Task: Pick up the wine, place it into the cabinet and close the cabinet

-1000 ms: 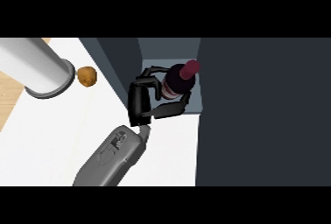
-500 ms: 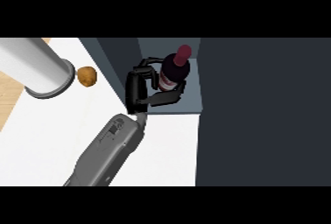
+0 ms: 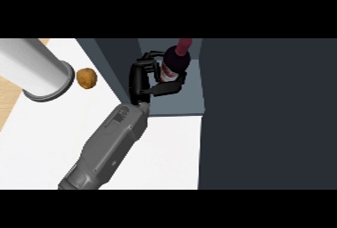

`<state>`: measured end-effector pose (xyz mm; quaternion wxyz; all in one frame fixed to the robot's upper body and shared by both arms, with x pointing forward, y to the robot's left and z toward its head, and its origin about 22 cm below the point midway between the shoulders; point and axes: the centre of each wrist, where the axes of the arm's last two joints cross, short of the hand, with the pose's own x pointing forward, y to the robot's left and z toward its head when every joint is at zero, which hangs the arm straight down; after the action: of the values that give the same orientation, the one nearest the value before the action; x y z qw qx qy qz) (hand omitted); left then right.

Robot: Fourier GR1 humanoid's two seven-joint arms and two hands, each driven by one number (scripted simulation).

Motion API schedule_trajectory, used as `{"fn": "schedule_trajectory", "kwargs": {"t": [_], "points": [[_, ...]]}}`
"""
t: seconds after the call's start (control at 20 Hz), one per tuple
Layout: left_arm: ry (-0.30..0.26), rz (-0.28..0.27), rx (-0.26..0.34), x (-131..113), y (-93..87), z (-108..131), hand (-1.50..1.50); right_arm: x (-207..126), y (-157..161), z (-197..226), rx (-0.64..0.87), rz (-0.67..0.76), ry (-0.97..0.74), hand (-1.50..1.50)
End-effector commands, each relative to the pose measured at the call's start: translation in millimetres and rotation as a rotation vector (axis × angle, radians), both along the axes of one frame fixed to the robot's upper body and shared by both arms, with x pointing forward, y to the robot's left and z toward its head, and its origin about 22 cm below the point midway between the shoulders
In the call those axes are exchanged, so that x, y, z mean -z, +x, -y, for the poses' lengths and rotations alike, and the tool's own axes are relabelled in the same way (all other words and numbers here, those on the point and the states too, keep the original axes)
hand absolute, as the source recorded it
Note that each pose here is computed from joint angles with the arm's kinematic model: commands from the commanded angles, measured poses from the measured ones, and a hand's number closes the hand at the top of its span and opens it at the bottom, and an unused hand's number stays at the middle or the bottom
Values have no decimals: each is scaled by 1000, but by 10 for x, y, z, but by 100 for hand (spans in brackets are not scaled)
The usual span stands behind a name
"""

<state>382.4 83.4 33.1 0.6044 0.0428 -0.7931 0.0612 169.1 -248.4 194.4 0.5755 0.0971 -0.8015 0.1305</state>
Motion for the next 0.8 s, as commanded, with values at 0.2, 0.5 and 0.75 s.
{"fn": "schedule_trajectory", "kwargs": {"t": [0.2, 0.5, 0.75], "points": [[76, 78, -48, 21, 127, -13, 150, 12, -179, 28, -43, 36, 37, -150], [83, 78, -78, -8, 293, -72, 150, -33, -231, -71, -51, 44, 56, -150], [70, 84, -103, -104, 426, -69, 150, -159, -194, -99, -73, 45, 48, -150]]}}
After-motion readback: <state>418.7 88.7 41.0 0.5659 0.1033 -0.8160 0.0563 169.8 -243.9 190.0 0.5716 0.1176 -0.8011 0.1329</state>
